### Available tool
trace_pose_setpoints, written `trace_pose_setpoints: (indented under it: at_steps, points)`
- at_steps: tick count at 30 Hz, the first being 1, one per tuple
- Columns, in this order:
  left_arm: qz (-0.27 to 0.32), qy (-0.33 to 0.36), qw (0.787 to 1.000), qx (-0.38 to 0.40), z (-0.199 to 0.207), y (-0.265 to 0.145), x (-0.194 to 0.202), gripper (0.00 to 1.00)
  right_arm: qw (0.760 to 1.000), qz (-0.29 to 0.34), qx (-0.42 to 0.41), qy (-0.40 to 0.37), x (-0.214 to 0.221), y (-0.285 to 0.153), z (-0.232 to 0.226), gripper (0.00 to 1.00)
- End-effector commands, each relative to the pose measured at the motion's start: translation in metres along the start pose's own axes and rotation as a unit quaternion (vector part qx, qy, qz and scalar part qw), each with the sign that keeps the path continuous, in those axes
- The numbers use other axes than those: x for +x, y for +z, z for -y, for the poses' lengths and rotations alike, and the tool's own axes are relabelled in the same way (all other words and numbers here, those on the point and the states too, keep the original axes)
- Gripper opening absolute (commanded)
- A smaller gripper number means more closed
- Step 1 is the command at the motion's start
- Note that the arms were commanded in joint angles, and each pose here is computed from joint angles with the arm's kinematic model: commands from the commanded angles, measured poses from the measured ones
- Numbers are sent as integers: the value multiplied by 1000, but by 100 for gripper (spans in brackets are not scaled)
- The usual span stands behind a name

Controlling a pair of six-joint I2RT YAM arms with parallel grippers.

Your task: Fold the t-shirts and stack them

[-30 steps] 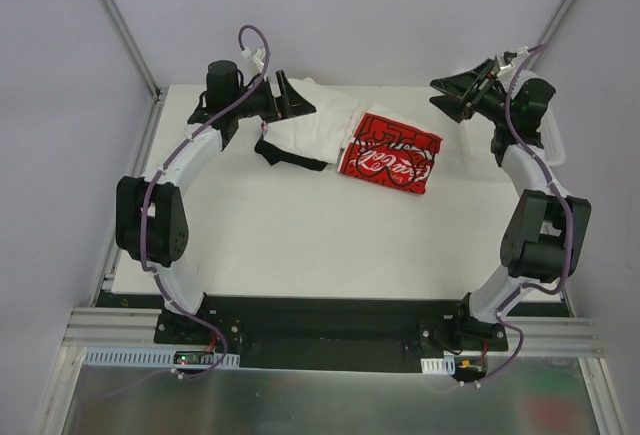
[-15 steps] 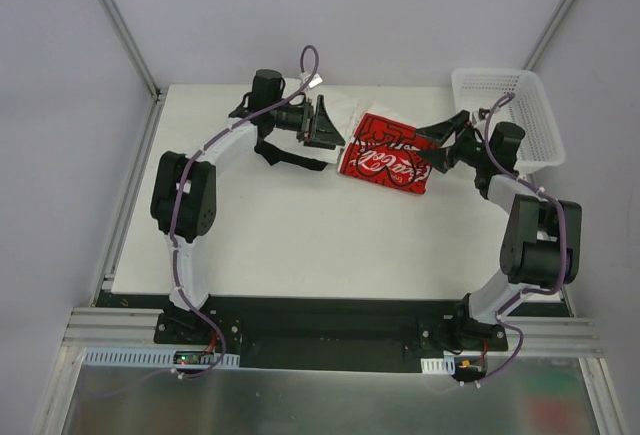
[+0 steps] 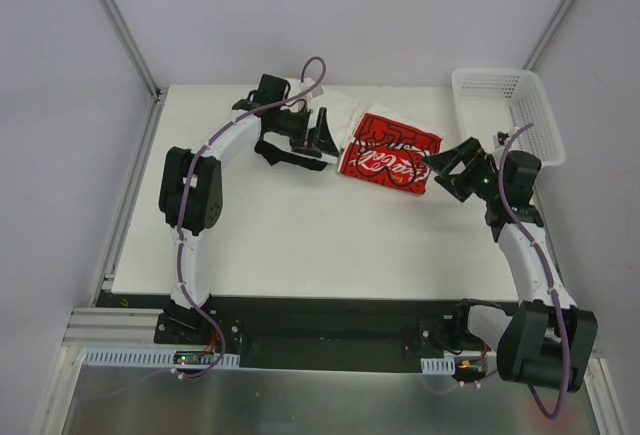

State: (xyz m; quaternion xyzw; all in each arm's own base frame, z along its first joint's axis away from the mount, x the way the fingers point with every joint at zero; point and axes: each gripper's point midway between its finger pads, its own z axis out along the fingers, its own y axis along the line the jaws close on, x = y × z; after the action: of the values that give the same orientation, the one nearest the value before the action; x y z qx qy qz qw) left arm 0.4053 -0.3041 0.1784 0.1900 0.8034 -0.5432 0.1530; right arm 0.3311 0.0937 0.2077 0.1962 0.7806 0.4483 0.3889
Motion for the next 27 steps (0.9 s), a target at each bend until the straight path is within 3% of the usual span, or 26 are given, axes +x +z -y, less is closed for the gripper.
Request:
trace_pose_setpoints:
  at_steps: [1,5,11,27]
  points:
    - [-56,36,987,-145,-12,15,50,99,994,17,112,-11,11,-18,44,96]
    - [-88,47,980,-171,-3,35,80,99,990,18,142,3,8,-18,57,96]
    - [-95,56,976,-188,7,54,88,99,992,6,119,28,11,-7,62,96]
    - [-78,67,973,-207,-35,80,45,99,993,10,110,47,-1,13,75,96]
